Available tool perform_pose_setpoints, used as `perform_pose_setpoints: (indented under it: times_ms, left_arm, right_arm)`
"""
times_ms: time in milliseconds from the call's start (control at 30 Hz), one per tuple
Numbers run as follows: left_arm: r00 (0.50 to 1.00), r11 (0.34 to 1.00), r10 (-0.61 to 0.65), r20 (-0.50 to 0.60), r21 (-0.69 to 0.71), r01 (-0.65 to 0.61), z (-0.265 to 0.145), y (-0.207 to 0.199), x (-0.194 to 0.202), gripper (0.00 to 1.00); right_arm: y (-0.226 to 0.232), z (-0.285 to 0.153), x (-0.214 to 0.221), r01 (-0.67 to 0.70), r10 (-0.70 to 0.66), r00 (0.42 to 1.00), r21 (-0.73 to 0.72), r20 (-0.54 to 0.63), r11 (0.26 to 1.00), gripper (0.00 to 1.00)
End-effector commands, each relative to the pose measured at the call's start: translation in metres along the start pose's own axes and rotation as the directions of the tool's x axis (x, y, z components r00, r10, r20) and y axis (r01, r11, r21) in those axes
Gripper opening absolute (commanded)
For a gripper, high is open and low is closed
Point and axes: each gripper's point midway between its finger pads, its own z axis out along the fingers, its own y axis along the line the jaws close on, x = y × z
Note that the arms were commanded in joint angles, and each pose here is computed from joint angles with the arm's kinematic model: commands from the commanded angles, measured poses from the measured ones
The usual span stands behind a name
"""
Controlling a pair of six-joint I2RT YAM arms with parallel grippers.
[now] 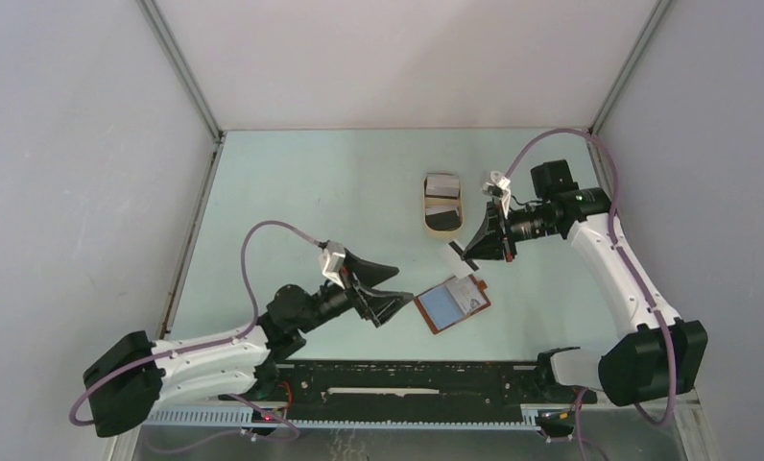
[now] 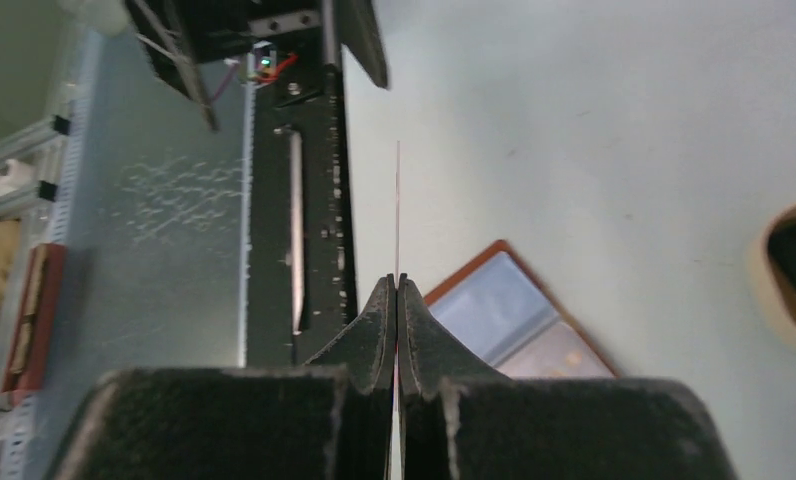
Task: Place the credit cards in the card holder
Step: Pick up the credit card from the storage box, then insert the credit card into the card holder.
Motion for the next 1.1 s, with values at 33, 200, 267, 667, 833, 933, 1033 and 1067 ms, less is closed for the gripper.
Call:
perform_pose_setpoints:
  times_ms: [33, 200, 267, 667, 833, 933, 1033, 1067]
  left_arm:
    - [0.996, 0.999, -0.03, 0.086, 0.024, 0.028, -0.008, -0.004, 0.008, 0.95]
    - [0.992, 0.995, -0.084, 0.098, 0.059, 0.079, 0.006, -0.011, 0.014, 0.89]
    - [0.991, 0.993, -0.098, 0.092, 0.078, 0.091, 0.014, -0.015, 0.016, 0.87]
    - [0.985, 0.978, -0.154, 0.079, 0.151, 0.141, 0.046, -0.031, 0.011, 0.69]
    - [0.984, 0.979, -0.156, 0.09, 0.147, 0.142, 0.052, -0.03, 0.008, 0.58]
    - [0.983, 0.978, -0.159, 0.089, 0.152, 0.144, 0.055, -0.031, 0.008, 0.45]
    - [0.983, 0.977, -0.163, 0.086, 0.15, 0.149, 0.056, -0.031, 0.009, 0.35]
    - [0.983, 0.977, -0.163, 0.083, 0.152, 0.149, 0.056, -0.031, 0.009, 0.33]
  right_arm:
    - [0.036, 0.001, -0.012, -0.018, 0.036, 0.989, -0.126, 0.146, 0.992, 0.0]
    - [0.043, 0.005, -0.013, -0.067, 0.109, 0.973, -0.204, 0.202, 0.977, 0.0]
    - [0.043, 0.007, -0.012, -0.091, 0.141, 0.968, -0.234, 0.207, 0.968, 0.0]
    - [0.041, 0.025, -0.003, -0.17, 0.224, 0.963, -0.311, 0.147, 0.935, 0.0]
    - [0.042, 0.031, 0.0, -0.18, 0.23, 0.965, -0.322, 0.125, 0.929, 0.0]
    - [0.042, 0.034, 0.002, -0.186, 0.233, 0.966, -0.323, 0.113, 0.928, 0.0]
    - [0.042, 0.036, 0.004, -0.188, 0.233, 0.967, -0.324, 0.106, 0.927, 0.0]
    - [0.042, 0.037, 0.004, -0.185, 0.229, 0.968, -0.323, 0.102, 0.928, 0.0]
